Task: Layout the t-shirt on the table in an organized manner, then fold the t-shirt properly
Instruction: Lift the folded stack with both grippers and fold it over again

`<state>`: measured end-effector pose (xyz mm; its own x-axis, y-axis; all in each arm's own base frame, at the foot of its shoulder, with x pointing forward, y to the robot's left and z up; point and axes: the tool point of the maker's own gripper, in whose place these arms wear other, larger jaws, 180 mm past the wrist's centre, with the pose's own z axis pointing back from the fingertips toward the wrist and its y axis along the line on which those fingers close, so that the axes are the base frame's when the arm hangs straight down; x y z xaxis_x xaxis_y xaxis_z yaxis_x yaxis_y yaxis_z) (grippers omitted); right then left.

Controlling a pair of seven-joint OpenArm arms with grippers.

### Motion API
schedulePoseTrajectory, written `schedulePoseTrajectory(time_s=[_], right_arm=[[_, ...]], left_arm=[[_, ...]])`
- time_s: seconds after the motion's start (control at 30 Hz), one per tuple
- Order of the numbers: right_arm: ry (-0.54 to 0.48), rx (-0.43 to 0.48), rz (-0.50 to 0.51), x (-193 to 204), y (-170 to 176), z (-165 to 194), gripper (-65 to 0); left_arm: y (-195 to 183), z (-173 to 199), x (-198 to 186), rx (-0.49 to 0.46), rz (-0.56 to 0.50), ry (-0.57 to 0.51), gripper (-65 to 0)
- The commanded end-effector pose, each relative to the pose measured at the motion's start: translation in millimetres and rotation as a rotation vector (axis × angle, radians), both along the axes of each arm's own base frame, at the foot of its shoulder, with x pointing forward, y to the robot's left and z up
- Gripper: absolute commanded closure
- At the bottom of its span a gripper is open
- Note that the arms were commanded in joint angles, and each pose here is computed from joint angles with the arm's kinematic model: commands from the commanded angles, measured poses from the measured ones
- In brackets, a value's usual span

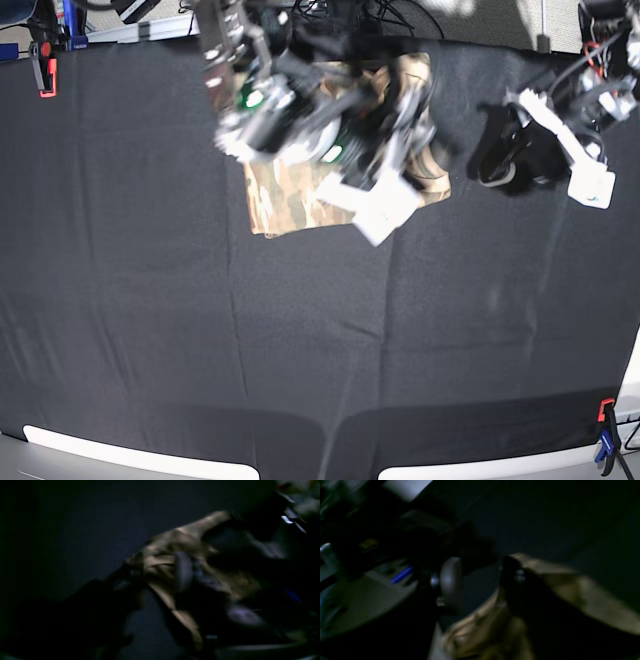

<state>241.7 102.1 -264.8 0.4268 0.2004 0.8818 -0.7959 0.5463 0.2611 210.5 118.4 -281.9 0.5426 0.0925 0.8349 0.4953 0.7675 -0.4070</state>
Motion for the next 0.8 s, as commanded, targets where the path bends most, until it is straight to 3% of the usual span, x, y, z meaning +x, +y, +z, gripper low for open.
schedulePoseTrajectory(time_s=[0.0, 0.03, 0.07, 0.2, 0.3, 0.57, 0.77], right_arm=[[-0.051, 0.017, -0.028, 11.2, -8.0, 12.2, -9.5], [-0.061, 0.002, -0.054, 18.8, -18.8, 11.1, -2.2], [-0.071, -0.016, -0.081, 26.8, -30.9, 10.0, 0.0], [-0.154, -0.141, -0.214, 60.7, -87.1, 5.7, 0.0], [-0.170, -0.186, -0.261, 73.8, -116.3, 0.9, 0.0], [-0.040, -0.283, -0.264, 100.0, -145.1, -50.8, 0.0], [0.027, -0.316, -0.229, 111.3, -139.0, -75.3, 0.0]], left_arm=[[-6.9, 9.9, -4.7, -0.038, -0.016, -0.020, 0.0], [-11.6, 9.3, -10.9, -0.069, -0.019, -0.002, 0.0], [-16.2, 8.6, -17.2, -0.103, -0.020, 0.016, 0.0], [-34.9, 2.2, -39.9, -0.218, -0.002, 0.088, 0.0], [-65.1, -7.8, -55.8, -0.245, -0.067, 0.148, 0.0], [-137.0, -52.1, -104.4, -0.053, -0.353, 0.282, 0.0], [-139.1, -92.5, -100.0, -0.016, -0.289, 0.298, 0.0]])
